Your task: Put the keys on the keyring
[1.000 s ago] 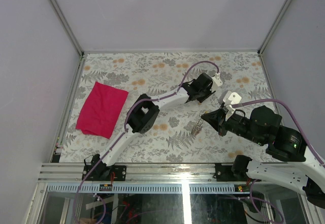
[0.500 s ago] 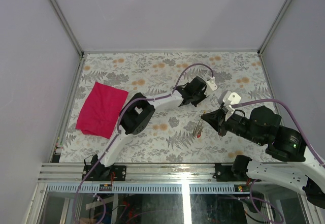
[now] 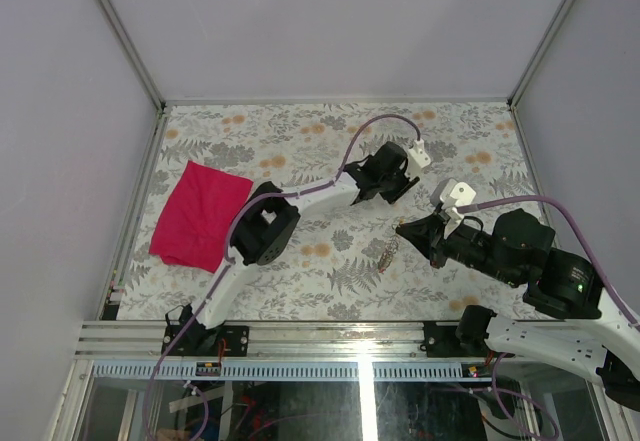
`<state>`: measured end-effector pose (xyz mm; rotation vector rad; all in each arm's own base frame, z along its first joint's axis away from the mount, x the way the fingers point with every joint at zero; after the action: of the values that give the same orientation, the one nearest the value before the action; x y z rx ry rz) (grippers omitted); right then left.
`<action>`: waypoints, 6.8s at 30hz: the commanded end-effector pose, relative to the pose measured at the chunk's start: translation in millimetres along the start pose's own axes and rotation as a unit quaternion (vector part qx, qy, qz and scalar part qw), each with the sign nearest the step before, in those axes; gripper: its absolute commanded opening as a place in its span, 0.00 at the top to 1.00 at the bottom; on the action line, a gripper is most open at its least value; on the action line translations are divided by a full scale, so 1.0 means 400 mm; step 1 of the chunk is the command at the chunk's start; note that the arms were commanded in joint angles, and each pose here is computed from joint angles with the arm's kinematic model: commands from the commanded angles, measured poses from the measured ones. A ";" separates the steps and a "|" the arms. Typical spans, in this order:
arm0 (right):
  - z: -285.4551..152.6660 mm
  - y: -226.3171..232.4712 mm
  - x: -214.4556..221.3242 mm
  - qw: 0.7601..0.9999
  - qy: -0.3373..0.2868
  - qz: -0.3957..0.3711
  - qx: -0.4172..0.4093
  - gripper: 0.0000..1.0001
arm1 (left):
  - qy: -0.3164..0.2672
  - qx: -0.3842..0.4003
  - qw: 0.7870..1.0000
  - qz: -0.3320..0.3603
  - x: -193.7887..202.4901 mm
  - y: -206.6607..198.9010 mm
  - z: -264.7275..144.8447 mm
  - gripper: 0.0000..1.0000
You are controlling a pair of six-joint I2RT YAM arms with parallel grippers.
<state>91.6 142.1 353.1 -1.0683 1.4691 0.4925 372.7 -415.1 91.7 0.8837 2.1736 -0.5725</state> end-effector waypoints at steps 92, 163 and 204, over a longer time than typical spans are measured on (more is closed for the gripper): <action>-0.020 0.012 0.059 0.999 0.002 0.044 0.025 1.00 | 0.000 0.034 0.983 -0.178 0.365 -0.184 -0.500 0.74; -0.049 0.021 0.078 0.997 0.032 0.072 0.020 1.00 | 0.091 0.167 0.982 0.016 0.464 -0.283 -0.442 0.64; -0.040 0.026 0.086 0.996 0.031 0.079 0.018 1.00 | -0.009 0.085 0.978 -0.191 0.394 -0.238 -0.459 0.69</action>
<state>76.2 118.4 304.1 -1.0048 1.6779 0.5082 132.4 -293.8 85.0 0.6488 2.4267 -0.8924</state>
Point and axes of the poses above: each gripper's point midway between its finger pads, its own z axis out along the fingers, its own y axis along the line the jaws close on, x = y × z, the point moved 7 cm from there along -z, back along the fingers, and after that the axes turned 15 degrees about -z, right-handed, at the moved point
